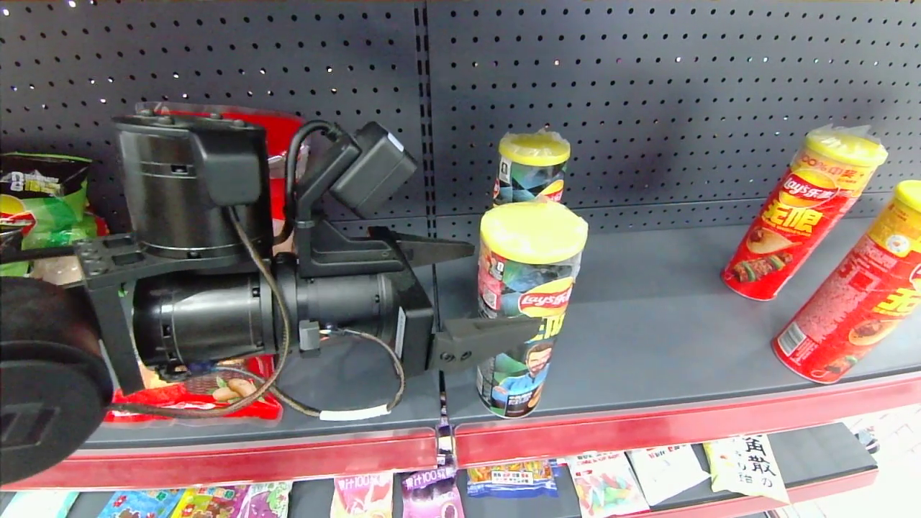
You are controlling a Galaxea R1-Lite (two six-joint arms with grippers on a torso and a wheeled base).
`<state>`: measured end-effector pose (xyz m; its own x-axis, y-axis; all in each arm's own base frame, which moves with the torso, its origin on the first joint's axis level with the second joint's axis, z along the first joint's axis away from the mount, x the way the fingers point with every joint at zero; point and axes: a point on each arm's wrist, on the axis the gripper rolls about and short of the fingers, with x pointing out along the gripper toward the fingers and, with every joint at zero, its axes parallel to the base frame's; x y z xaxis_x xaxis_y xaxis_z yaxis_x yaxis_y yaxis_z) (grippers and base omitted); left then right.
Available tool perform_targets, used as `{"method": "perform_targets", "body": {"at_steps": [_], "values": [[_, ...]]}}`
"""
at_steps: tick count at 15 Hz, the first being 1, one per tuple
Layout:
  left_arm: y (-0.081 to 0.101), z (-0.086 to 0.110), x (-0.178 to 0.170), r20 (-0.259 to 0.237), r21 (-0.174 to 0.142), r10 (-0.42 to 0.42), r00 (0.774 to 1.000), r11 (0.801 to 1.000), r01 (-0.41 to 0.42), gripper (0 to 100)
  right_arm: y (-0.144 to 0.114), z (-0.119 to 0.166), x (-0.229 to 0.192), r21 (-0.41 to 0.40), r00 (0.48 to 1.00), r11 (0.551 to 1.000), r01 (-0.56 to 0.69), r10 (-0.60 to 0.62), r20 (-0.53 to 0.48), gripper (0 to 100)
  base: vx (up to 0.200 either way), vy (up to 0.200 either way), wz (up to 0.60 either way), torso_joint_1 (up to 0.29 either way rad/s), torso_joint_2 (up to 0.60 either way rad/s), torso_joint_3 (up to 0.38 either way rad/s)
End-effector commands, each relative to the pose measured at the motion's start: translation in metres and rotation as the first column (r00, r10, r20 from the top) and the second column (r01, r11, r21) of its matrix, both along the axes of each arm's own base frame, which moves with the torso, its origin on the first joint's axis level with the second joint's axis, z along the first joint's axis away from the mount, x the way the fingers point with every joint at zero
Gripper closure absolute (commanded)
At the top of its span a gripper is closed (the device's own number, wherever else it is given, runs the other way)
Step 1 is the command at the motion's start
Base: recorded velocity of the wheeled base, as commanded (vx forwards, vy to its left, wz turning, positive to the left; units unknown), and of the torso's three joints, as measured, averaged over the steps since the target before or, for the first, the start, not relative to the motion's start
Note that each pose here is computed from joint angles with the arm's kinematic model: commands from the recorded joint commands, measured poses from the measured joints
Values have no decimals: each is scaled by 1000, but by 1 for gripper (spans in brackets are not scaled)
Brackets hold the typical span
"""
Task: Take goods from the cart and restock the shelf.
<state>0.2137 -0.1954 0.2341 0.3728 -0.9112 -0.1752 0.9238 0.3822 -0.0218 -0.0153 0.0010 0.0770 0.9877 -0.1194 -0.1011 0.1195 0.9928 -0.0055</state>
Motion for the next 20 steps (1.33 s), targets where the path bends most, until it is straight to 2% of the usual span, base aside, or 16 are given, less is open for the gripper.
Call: {"method": "perform_targets", "body": {"at_steps": [1,9,10,14,20], "values": [[-6,-7,7,-15,17,5,1000,1000,-5,0,0,0,0,0,1000,1000,1,-1,-1,0,0,0,0,0,0,0],[-27,-17,16,-29,37,-20,999,999,21,0,0,0,0,0,1000,1000,-1,1,-1,0,0,0,0,0,0,0],[-28,-17,16,-26,38,-22,999,999,23,0,0,0,0,0,1000,1000,-1,1,-1,0,0,0,0,0,0,0],[-36,-26,21,11,80,-43,999,996,42,0,0,0,0,0,1000,1000,-1,1,-1,0,0,0,0,0,0,0],[-52,-27,33,27,80,-18,999,997,16,0,0,0,0,0,1000,1000,1,-1,-1,0,0,0,0,0,0,0]]}}
